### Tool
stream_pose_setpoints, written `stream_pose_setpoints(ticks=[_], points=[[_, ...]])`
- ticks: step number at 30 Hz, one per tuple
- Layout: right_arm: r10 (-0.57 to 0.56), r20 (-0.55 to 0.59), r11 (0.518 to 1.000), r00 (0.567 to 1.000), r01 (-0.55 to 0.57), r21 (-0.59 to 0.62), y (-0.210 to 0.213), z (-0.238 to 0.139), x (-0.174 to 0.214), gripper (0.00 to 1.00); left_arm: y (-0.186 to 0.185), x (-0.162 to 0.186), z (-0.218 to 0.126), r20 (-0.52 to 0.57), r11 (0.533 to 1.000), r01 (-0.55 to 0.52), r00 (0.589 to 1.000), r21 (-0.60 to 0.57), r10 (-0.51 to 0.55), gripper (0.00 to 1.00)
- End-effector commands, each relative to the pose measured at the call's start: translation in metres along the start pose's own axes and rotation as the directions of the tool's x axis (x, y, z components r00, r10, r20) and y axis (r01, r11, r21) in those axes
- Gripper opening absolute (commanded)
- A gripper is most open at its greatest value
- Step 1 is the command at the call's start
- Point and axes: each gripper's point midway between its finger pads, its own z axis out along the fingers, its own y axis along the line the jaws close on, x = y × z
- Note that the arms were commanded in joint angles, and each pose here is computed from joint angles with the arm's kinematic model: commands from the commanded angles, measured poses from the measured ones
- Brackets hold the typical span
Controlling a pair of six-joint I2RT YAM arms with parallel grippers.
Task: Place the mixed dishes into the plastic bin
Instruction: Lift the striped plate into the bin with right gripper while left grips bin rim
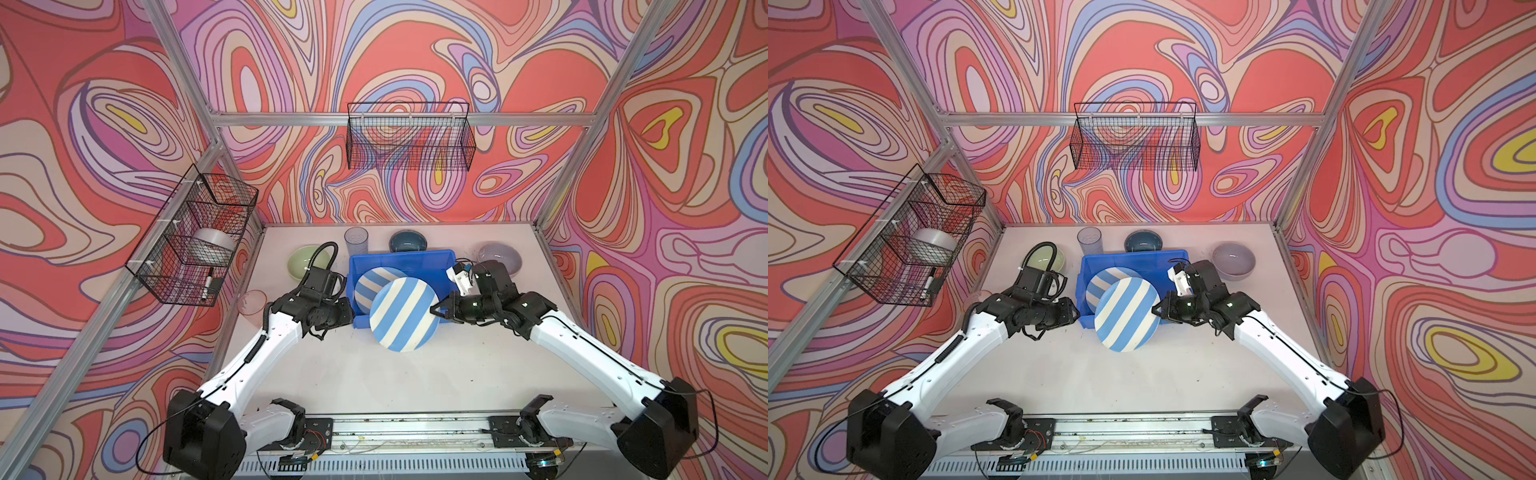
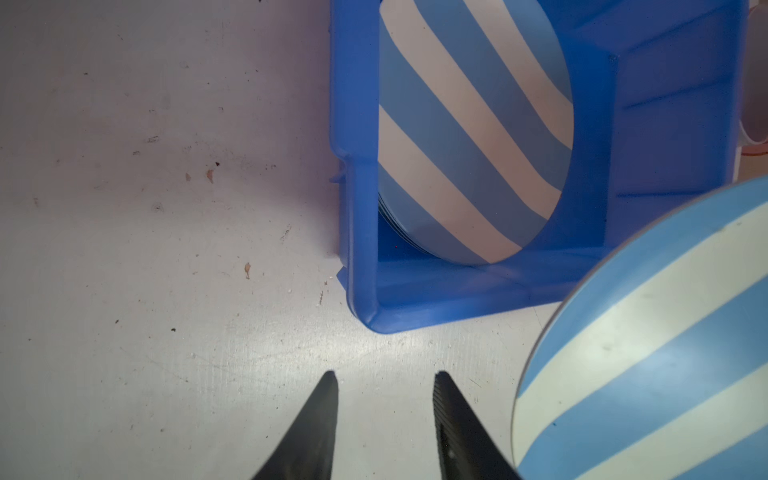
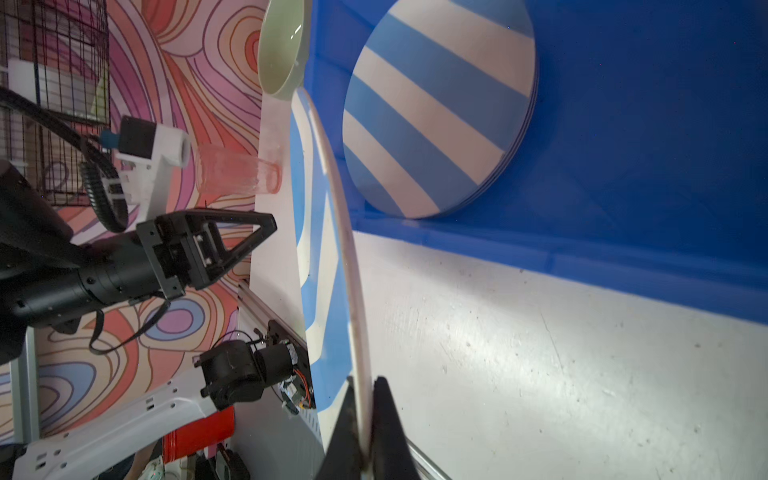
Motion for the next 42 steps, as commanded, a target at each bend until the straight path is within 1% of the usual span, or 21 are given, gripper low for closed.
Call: stream_pose_setpoints(ticks=[1, 4, 8, 14, 21, 25, 28, 36, 42], points=[[-0.052, 0.142, 0.997, 0.989, 0.060, -0.049, 0.022, -0.003, -0.051, 0.00, -0.003, -0.018, 0.009, 0.010, 1.000, -0.024, 1.000, 0.009, 0.024, 0.38], [-0.060, 0.177, 0.997, 0.982, 0.067, -0.034, 0.020, 0.004, -0.075, 0.00, 0.002, -0.026, 0.018, 0.001, 1.000, -0.023, 1.000, -0.015, 0.023, 0.36], [-0.076, 0.185, 0.997, 0.980, 0.081, -0.016, 0.013, 0.020, -0.094, 0.00, 0.005, -0.034, 0.025, -0.002, 0.999, -0.024, 1.000, -0.024, 0.024, 0.33], [-0.072, 0.180, 0.997, 0.981, 0.075, -0.014, 0.003, 0.045, -0.104, 0.00, 0.002, -0.039, 0.035, -0.028, 0.999, -0.043, 0.999, -0.013, 0.042, 0.29], [-0.084, 0.193, 0.996, 0.978, 0.084, 0.011, -0.010, 0.062, -0.111, 0.00, 0.001, -0.041, 0.047, -0.051, 0.999, -0.043, 0.998, -0.001, 0.043, 0.27], [-0.069, 0.176, 0.998, 0.982, 0.069, 0.011, -0.017, 0.074, -0.111, 0.00, 0.004, -0.040, 0.053, -0.069, 0.999, -0.042, 0.997, -0.008, 0.042, 0.25], [-0.050, 0.161, 0.999, 0.986, 0.051, -0.005, -0.021, 0.084, -0.109, 0.00, 0.003, -0.040, 0.055, -0.074, 0.999, -0.042, 0.996, 0.000, 0.042, 0.17], [-0.007, 0.114, 0.999, 0.993, 0.012, -0.043, -0.030, 0.105, -0.099, 0.00, 0.004, -0.042, 0.055, -0.075, 0.999, -0.035, 0.997, -0.001, 0.035, 0.15], [0.015, 0.086, 0.999, 0.996, -0.011, -0.040, -0.039, 0.115, -0.088, 0.00, 0.003, -0.042, 0.054, -0.075, 1.000, -0.029, 0.997, 0.004, 0.029, 0.14]])
